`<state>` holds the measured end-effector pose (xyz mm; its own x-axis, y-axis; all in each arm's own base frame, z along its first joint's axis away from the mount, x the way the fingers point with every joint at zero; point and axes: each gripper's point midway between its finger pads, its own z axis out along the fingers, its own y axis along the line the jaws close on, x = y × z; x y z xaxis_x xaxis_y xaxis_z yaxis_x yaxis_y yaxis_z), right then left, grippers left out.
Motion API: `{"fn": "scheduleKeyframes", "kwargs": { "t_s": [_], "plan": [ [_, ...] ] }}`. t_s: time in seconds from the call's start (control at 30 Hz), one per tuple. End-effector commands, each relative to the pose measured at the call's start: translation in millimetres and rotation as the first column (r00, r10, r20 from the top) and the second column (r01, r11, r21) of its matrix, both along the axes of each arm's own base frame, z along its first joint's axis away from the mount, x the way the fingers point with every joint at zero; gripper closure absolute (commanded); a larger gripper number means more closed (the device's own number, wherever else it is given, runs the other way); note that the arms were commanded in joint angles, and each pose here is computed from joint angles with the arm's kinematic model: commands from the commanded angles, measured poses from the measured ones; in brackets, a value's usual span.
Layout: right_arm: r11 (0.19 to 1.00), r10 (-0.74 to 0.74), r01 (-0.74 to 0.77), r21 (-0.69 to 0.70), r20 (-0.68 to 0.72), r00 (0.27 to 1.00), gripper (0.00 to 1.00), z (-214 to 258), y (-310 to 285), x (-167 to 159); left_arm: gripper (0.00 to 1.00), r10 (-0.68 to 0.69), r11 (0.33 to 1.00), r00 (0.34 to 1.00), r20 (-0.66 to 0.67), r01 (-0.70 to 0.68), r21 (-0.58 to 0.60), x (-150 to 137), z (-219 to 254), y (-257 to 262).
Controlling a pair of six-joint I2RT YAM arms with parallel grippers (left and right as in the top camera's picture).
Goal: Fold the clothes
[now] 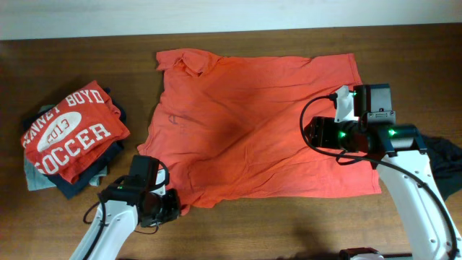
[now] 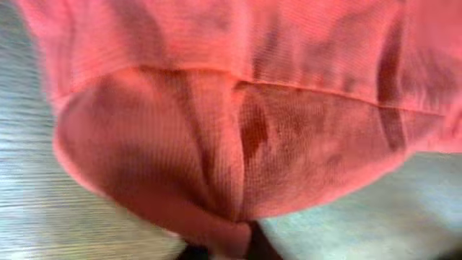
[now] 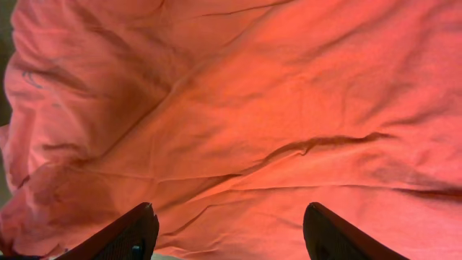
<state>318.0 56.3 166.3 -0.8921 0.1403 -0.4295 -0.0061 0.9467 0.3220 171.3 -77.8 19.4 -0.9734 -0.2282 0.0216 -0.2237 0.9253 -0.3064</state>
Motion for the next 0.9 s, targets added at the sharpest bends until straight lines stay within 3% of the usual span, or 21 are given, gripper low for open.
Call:
{"fn": "scheduleKeyframes", "kwargs": {
  "t_s": [0.0, 0.33, 0.47, 0.63, 0.73, 0.87],
  "plan": [
    [1.000, 0.004, -0.004, -0.027, 0.001, 1.000, 0.31, -1.1, -2.2, 0.2, 1.00, -0.008, 0.994, 1.000, 0.002, 0.008, -0.113, 4.7, 14.2, -18.5],
    [0.999, 0.001, 0.000, -0.033, 0.001, 1.000, 0.30, -1.3, -3.4, 0.3, 0.99, -0.012, 0.995, 0.989, 0.146, 0.026, -0.092, 53.3, 76.7, -19.8],
    [0.999, 0.000, 0.000, -0.033, 0.002, 1.000, 0.30, -1.3, -3.4, 0.4, 0.83, 0.013, 0.999, 0.978, 0.209, -0.023, 0.047, 70.5, 78.6, 4.9],
    [0.999, 0.000, 0.000, -0.033, 0.002, 1.000, 0.31, -1.3, -3.4, 0.5, 0.79, 0.034, 0.994, 0.967, 0.252, -0.059, 0.092, 91.6, 71.8, 15.9],
    [0.999, 0.000, 0.000, -0.033, 0.001, 1.000, 0.30, -1.4, -3.4, 0.3, 0.79, 0.033, 0.994, 0.972, 0.234, -0.057, 0.097, 100.8, 58.5, 14.7],
    [0.999, 0.000, 0.000, -0.033, -0.011, 1.000, 0.30, -2.7, -3.5, -2.2, 0.79, -0.031, 0.999, 0.992, 0.124, 0.033, -0.013, 82.5, 45.9, -7.1]
  ]
}}
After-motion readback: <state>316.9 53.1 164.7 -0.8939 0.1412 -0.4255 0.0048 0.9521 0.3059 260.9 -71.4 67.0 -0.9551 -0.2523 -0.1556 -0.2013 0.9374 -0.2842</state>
